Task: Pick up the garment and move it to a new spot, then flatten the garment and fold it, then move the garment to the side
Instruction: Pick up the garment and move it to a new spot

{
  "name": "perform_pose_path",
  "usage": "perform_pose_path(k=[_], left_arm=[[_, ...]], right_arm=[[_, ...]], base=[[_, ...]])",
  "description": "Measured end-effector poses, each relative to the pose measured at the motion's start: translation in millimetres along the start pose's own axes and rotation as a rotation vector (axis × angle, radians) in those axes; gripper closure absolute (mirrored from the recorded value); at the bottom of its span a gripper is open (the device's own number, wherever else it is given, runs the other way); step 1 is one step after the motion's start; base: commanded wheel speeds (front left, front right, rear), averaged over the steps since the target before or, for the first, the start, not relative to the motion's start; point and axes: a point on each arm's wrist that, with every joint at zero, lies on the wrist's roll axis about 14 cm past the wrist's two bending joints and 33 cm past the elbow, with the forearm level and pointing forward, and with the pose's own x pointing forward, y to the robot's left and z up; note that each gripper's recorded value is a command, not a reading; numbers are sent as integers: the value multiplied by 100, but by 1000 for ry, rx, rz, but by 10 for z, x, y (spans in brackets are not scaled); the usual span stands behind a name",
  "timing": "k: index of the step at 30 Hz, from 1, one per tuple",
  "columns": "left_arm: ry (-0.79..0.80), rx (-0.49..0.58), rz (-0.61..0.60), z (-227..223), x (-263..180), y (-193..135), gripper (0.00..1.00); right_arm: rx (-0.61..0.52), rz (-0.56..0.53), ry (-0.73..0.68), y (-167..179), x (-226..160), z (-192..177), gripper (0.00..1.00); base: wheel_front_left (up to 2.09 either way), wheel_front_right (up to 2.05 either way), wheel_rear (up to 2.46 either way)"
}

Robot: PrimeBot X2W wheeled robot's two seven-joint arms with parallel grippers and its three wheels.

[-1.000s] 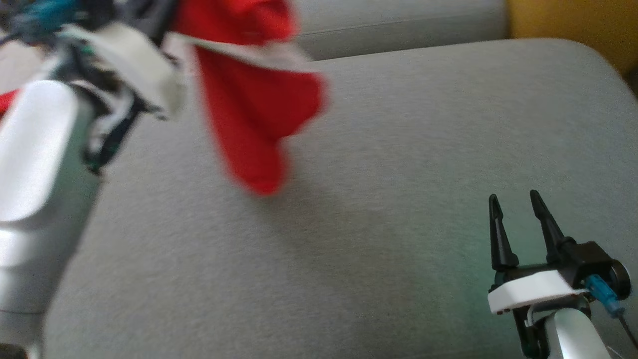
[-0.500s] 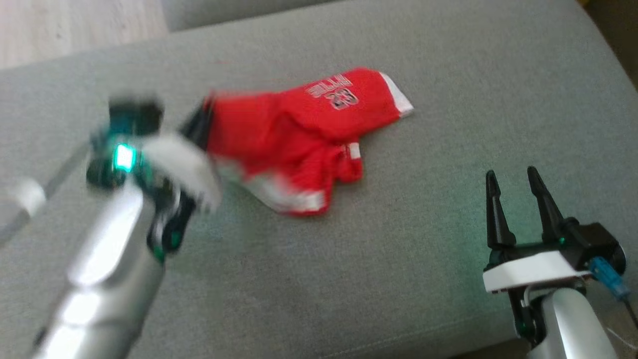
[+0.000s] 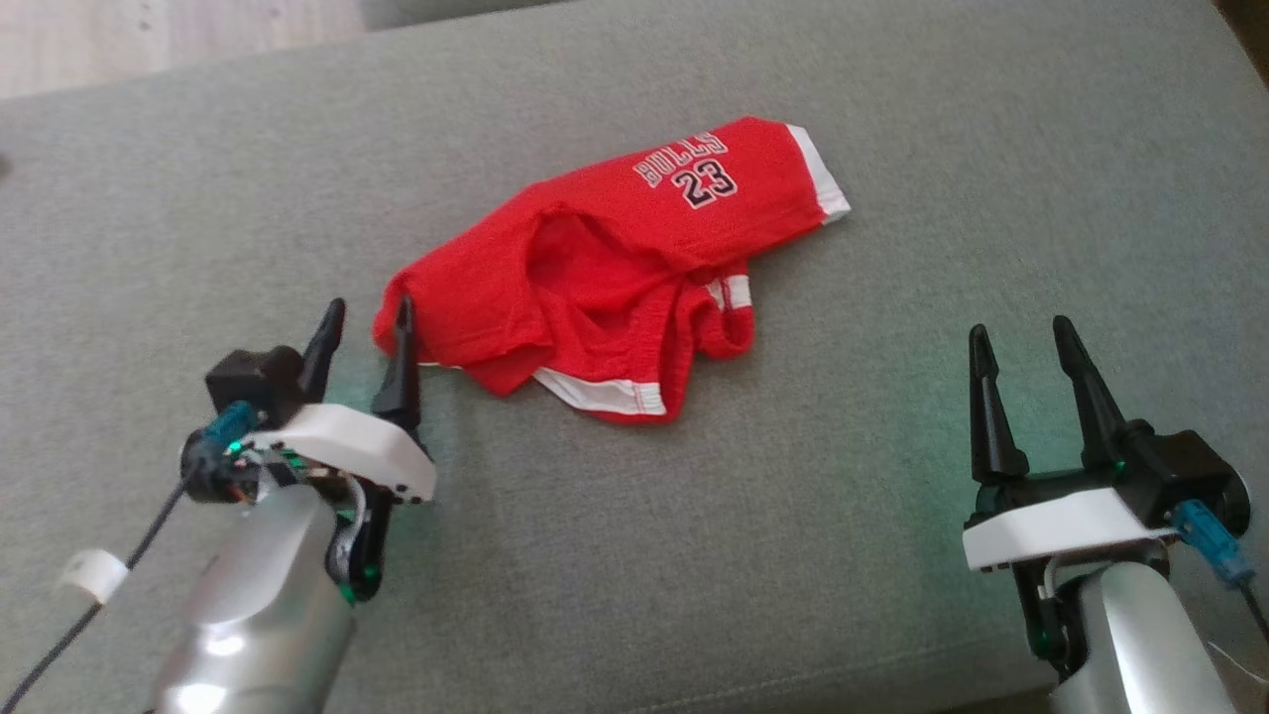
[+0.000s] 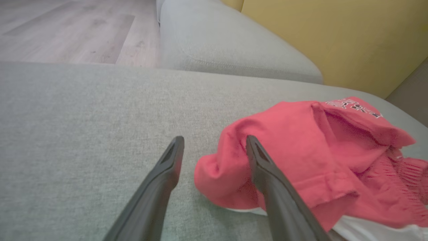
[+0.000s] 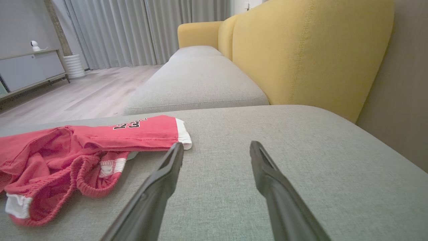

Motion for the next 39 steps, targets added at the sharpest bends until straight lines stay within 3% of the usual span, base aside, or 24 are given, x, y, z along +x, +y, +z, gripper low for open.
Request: perform_pose_path(k=[6, 12, 24, 39], left_arm=[[-82, 30, -34, 197, -141, -120, 0], [-168, 29, -27, 300, -551, -179, 0], [-227, -61, 166, -51, -1509, 37, 0], [-261, -41, 239, -59, -1768, 200, 0]], right_arm=[[-13, 36, -35, 114, 7, 117, 0], [-23, 75, -72, 242, -101, 237, 0], [22, 162, -102, 543, -394, 296, 0], [51, 181, -68, 614, -455, 183, 0]], base=[[0, 0, 0], [0, 0, 0], [0, 0, 0], [0, 0, 0]])
